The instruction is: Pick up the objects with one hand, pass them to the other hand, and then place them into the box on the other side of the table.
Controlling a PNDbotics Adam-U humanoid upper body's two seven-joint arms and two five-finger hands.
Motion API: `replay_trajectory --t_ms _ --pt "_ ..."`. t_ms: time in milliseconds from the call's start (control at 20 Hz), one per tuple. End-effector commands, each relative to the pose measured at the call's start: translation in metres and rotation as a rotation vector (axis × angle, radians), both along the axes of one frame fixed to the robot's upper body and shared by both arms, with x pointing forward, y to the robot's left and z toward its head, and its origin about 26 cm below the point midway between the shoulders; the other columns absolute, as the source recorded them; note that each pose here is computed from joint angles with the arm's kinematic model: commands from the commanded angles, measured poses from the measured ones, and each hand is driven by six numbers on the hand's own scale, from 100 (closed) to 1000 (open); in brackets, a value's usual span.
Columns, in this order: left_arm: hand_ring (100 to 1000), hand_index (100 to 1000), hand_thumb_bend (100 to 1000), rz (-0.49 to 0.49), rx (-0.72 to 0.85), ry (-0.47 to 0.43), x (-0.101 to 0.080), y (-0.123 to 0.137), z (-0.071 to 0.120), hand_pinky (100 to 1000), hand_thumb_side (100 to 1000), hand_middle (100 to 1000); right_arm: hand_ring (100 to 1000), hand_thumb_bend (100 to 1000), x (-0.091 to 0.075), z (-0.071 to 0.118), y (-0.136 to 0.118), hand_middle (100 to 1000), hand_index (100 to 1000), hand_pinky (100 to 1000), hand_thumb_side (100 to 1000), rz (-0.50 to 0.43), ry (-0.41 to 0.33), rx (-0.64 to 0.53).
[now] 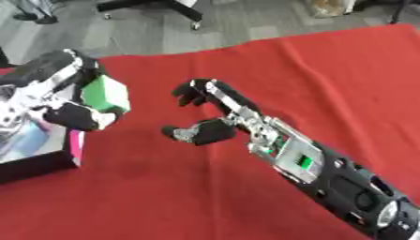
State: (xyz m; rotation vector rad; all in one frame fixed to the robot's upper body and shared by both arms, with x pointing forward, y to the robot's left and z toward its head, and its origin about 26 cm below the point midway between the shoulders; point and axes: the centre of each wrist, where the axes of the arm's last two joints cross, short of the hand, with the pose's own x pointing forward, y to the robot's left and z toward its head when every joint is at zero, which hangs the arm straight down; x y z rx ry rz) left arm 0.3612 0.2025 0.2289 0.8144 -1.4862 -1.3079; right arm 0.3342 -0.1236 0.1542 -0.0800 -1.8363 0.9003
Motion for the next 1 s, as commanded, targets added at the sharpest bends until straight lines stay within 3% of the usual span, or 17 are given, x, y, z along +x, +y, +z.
replay_trajectory --t_ms 50,400,650,700,850,1000 --pt "590 443 100 0.128 -0.001 -0.063 0.005 0.037 0.014 753 169 401 748 499 0.0 0.012 -0.004 571 735 783 222 -0.004 -0.042 0.007" --pt "591 453 100 0.331 -0.032 -0.081 0.009 0.093 0.006 759 177 406 748 498 -0.001 0.016 -0.008 571 734 783 220 -0.012 -0.055 0.015" --pt "599 479 102 0.401 -0.037 -0.081 0.014 0.111 -0.003 761 172 430 748 498 -0.001 0.018 -0.009 571 735 783 219 -0.016 -0.063 0.022" --pt "605 513 154 0.408 -0.037 -0.077 0.015 0.113 -0.006 761 184 455 748 497 -0.001 0.019 -0.009 571 735 783 219 -0.016 -0.064 0.023" --pt "629 609 344 0.395 -0.036 -0.037 0.021 0.116 -0.015 772 401 518 748 498 -0.002 0.019 -0.008 570 735 783 217 -0.016 -0.066 0.027" --pt "654 652 423 0.393 -0.023 -0.024 0.029 0.12 -0.021 789 450 554 747 498 -0.002 0.019 -0.008 570 734 782 216 -0.019 -0.066 0.031"
